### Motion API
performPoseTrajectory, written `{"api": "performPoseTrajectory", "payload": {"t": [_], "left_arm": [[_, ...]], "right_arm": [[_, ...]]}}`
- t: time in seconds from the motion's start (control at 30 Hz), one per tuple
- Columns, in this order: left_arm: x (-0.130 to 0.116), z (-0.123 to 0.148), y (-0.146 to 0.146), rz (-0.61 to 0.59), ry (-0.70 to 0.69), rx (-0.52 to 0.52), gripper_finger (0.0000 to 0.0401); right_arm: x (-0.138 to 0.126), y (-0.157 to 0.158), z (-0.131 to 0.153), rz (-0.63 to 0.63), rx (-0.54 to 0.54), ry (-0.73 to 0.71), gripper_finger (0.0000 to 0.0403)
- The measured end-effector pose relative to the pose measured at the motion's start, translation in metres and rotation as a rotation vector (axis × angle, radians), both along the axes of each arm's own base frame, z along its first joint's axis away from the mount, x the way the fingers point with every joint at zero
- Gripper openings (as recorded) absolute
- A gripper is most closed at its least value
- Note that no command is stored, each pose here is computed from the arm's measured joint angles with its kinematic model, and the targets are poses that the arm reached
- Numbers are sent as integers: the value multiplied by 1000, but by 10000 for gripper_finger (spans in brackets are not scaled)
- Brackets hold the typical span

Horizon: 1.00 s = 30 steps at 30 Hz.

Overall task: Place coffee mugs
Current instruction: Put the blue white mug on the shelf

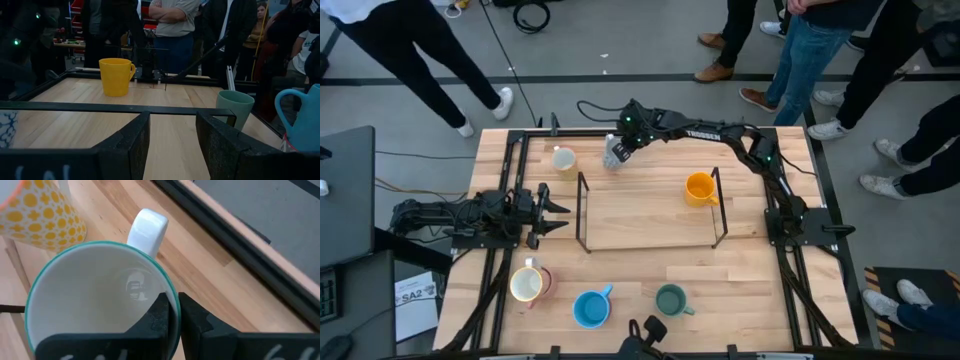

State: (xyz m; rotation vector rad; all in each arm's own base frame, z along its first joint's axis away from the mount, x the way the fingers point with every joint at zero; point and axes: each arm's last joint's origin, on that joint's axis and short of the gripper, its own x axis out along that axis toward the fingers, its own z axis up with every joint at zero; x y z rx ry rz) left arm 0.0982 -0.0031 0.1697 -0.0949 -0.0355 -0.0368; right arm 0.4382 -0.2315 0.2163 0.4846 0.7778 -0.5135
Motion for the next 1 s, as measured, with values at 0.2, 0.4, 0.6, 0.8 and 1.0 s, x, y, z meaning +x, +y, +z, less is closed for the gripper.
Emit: {"api": "performPoseTrajectory", "payload": {"t": [0.2, 0.4, 0.6, 0.8, 1.0], "left_arm": [[0, 0, 0, 0, 0, 0, 167], [0, 0, 0, 0, 0, 1, 167], [0, 0, 0, 0, 0, 1, 167], [0, 0, 0, 0, 0, 1, 167], [0, 0, 0, 0, 0, 1, 167]], "right_arm": [[-11, 3, 29, 13, -9, -30, 26], [-29, 14, 70, 59, -46, -47, 26], [-51, 33, 103, 139, -36, -25, 26], [-73, 63, 132, 241, -38, 29, 26], [-91, 106, 155, 472, -25, 50, 26]]}}
